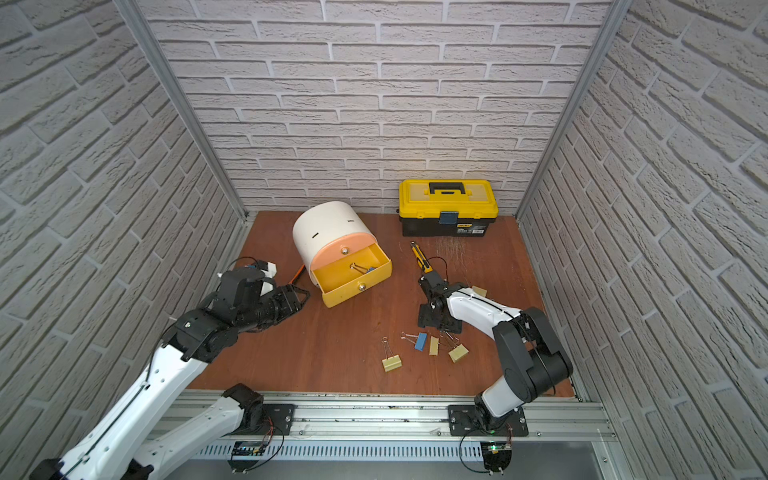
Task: Put the binder clips in the drawer according to color
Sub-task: Move the binder clip to the center of the board.
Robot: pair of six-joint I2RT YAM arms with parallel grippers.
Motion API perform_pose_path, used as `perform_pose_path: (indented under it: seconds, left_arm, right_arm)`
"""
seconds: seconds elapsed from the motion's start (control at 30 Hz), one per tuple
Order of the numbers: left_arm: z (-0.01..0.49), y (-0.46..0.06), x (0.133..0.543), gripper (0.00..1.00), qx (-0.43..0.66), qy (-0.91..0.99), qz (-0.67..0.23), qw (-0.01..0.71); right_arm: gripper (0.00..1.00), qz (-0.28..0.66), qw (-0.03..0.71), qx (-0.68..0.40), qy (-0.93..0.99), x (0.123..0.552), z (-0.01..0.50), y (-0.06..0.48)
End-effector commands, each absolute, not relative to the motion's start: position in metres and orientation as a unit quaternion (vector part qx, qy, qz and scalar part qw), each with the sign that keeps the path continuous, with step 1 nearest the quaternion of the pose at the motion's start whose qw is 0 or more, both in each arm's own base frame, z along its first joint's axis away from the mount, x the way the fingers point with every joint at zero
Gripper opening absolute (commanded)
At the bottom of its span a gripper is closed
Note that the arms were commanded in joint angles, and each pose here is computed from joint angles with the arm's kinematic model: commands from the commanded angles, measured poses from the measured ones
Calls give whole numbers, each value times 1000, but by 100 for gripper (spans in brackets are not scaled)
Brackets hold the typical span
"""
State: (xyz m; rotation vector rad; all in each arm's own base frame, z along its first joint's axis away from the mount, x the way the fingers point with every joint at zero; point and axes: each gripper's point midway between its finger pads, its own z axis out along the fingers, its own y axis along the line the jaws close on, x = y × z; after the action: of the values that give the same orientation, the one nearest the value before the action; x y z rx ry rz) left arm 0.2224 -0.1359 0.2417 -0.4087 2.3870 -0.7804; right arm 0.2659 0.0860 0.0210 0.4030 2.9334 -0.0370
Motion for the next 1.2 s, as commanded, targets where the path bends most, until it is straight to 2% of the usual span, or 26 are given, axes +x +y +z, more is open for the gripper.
perform_pose_path:
  seconds: [0.0,0.4,0.73,0.87,1.03,1.17]
  left_arm:
    - [241,-134,222,55,-157,895,-293,300]
    - [242,-133,222,55,-159,896,-287,300]
    - [243,-132,223,55,-163,895,-285,302]
    - [243,-131,223,55,-167,894,-285,303]
    - [243,-129,223,55,-172,892,-286,305]
    - [243,-130,222,55,-173,892,-287,304]
  right_arm:
    - [86,26,83,153,984,269,10,99]
    - [86,98,82,159,979,299,9,139]
    - [84,124,67,104,984,318,15,178]
    - [77,107,52,81,990,309,8,178]
    - [60,86,48,78,992,296,1,167]
    - [51,68,39,72,994,283,-7,157]
